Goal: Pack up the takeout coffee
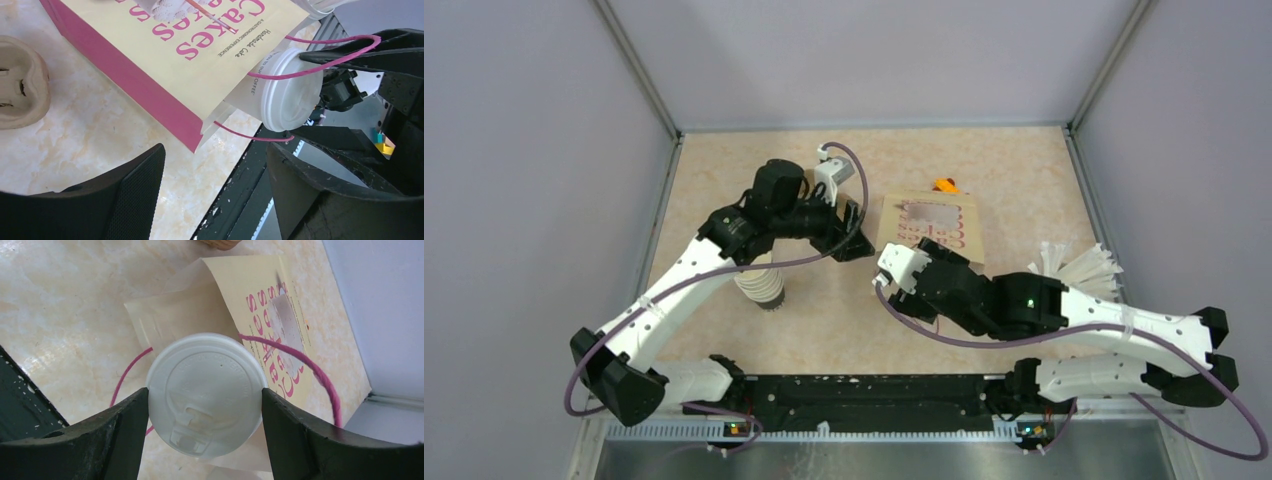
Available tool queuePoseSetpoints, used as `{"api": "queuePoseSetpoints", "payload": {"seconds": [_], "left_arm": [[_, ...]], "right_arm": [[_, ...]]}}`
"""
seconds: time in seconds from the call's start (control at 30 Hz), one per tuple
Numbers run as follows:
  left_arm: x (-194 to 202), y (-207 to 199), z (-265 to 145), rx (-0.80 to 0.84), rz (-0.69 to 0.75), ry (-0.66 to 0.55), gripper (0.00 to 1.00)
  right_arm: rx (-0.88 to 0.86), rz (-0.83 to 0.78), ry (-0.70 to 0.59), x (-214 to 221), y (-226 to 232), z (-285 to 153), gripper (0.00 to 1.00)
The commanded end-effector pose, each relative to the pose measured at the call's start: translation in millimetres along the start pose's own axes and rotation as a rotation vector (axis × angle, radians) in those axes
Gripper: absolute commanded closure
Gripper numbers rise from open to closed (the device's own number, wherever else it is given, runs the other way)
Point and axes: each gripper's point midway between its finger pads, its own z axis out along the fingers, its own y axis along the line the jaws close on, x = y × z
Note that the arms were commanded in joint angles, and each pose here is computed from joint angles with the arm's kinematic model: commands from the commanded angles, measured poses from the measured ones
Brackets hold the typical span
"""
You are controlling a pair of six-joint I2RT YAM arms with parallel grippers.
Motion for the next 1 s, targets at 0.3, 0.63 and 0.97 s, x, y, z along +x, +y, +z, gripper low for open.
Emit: {"api": "queuePoseSetpoints", "payload": {"seconds": [0.3, 0.63, 0.97], "left_arm": [[17.6, -5.0, -5.0, 0.039, 0.011, -0.033, 0.22], [12.6, 4.7, 19.4, 0.021, -0.004, -0.152, 0.18], [-4.2, 20.4, 40.5, -0.074, 0.054, -0.244, 0.22]], "right_arm": [[0.251, 0.042, -0.089, -19.2, -40.5, -0.9, 0.44], [0.298, 0.058, -0.111, -25.9, -45.8, 6.0, 0.44], [0.321, 0.100, -0.097, -22.0, -56.4, 3.6, 0.44]]}}
